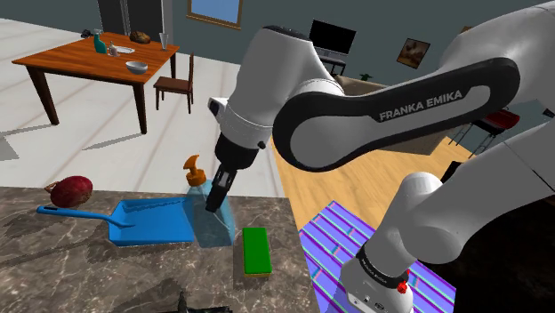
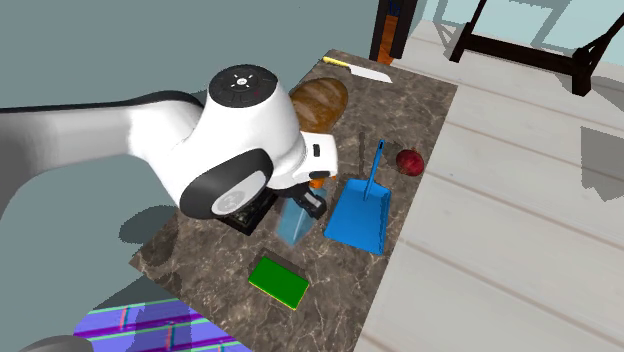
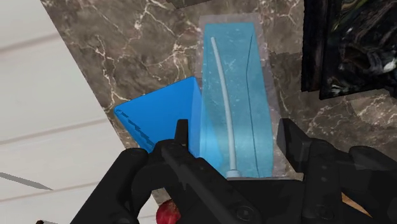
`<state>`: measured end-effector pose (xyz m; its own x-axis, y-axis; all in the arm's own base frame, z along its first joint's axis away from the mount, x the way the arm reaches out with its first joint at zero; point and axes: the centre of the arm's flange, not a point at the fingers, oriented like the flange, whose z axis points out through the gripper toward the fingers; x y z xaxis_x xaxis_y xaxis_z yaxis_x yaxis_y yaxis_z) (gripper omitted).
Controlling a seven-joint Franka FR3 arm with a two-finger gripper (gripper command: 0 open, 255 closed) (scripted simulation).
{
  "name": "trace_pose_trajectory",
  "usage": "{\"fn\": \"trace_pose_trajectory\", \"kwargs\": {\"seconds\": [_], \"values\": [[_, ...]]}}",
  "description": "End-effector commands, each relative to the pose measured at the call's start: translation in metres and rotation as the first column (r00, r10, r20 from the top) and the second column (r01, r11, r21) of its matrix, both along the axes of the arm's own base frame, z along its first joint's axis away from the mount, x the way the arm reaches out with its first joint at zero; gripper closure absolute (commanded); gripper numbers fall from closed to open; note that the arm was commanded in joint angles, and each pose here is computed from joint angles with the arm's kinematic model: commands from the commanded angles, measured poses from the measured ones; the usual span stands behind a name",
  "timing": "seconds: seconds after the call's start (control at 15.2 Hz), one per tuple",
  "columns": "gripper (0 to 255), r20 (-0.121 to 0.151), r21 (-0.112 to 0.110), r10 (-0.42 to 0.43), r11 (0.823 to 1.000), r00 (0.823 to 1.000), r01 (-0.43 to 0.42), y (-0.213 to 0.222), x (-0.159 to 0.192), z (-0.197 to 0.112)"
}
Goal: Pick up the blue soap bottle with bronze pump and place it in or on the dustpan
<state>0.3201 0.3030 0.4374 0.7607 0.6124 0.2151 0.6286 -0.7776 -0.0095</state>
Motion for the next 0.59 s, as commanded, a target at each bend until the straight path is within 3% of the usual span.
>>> {"fn": "trace_pose_trajectory", "kwargs": {"seconds": [0.0, 0.53], "values": [[255, 0.0, 0.0, 0.0, 1.0, 1.0, 0.0, 0.0, -0.001, 0.012], [255, 0.0, 0.0, 0.0, 1.0, 1.0, 0.0, 0.0, -0.001, 0.054]]}}
